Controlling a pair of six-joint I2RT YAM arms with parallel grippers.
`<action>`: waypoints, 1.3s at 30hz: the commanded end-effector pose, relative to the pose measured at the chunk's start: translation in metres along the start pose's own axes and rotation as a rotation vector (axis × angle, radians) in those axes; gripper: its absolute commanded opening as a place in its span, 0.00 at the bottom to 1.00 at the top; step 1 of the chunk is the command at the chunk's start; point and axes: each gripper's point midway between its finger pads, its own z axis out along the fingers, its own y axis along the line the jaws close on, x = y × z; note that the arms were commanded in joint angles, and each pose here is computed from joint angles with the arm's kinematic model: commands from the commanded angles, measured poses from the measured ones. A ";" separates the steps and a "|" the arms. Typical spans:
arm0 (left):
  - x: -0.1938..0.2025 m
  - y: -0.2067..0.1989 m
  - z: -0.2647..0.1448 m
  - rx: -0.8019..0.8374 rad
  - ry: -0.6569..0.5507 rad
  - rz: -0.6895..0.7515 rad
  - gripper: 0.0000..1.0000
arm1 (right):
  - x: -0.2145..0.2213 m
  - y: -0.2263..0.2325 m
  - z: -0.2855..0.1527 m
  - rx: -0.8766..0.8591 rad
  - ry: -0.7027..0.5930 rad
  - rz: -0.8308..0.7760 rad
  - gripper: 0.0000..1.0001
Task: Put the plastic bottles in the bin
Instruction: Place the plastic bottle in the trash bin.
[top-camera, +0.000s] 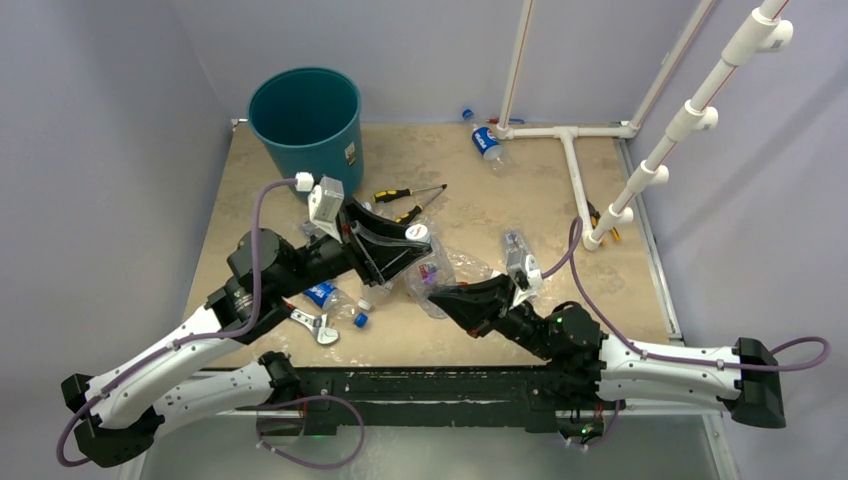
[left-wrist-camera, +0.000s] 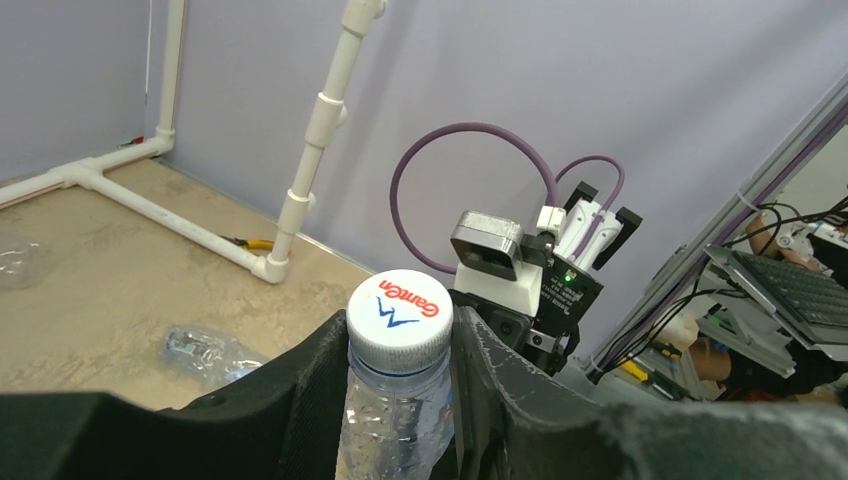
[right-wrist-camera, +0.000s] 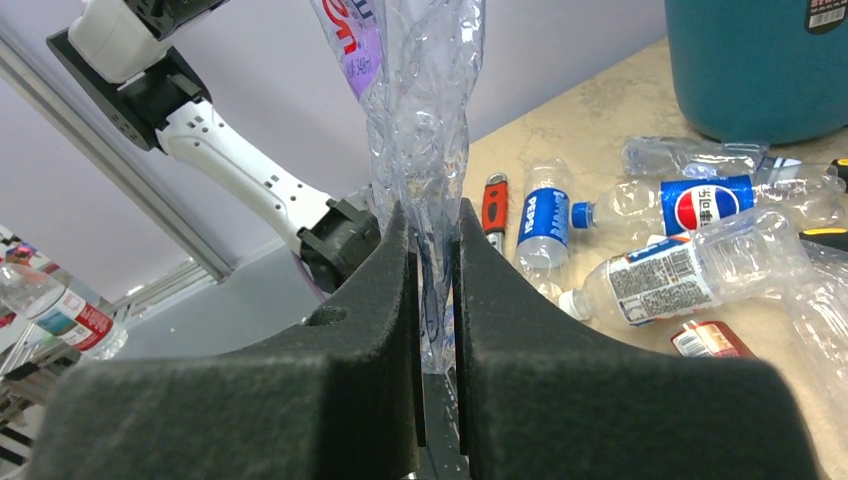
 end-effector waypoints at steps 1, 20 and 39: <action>-0.006 -0.012 0.002 0.048 -0.001 0.001 0.19 | -0.017 0.002 0.005 -0.001 -0.049 -0.009 0.00; -0.125 0.076 -0.031 -0.621 -0.282 0.306 0.00 | -0.037 -0.005 -0.009 0.116 0.083 0.007 0.99; -0.269 0.266 -0.064 -1.339 -0.490 0.664 0.00 | 0.003 -0.038 -0.034 0.259 0.200 0.004 0.99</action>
